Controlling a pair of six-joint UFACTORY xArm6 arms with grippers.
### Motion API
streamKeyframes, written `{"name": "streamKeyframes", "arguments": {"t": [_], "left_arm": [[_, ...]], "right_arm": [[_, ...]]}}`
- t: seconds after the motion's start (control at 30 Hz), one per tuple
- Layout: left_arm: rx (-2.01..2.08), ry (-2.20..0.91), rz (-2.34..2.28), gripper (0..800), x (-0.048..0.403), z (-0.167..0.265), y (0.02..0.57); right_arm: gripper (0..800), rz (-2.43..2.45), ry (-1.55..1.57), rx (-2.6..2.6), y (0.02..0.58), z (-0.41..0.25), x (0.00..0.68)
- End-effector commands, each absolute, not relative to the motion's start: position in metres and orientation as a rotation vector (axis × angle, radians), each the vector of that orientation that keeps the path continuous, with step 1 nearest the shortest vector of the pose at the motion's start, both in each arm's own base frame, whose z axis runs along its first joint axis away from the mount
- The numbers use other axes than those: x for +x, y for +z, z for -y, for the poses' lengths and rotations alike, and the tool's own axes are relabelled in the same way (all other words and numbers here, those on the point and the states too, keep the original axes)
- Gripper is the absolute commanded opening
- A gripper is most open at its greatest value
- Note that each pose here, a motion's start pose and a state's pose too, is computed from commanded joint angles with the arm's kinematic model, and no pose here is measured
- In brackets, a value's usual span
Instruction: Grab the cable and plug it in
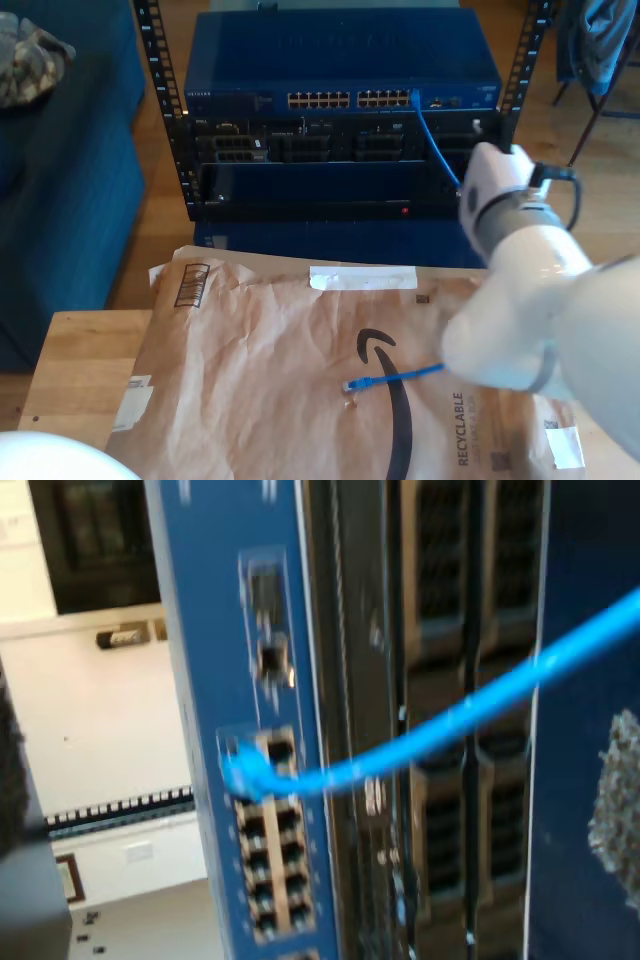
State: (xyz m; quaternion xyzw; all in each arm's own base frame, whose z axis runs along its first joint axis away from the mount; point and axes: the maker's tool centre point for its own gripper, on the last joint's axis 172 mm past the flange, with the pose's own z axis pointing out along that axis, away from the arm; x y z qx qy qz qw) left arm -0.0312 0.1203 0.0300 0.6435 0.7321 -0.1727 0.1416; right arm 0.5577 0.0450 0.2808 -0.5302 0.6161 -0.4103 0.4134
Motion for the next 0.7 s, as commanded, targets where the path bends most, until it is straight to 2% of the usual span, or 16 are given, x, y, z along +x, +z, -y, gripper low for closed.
{"name": "streamKeyframes", "arguments": {"t": [0.53,0.7], "left_arm": [[1.858,-0.498,-2.113,800,-0.031,-0.120,0.030],[1.858,-0.498,-2.113,800,-0.031,-0.120,0.030]], "right_arm": [[794,-1.922,-1.030,-1.639,0.284,0.211,0.532],[796,-1.975,-1.029,-1.880,0.264,0.279,0.489]]}}
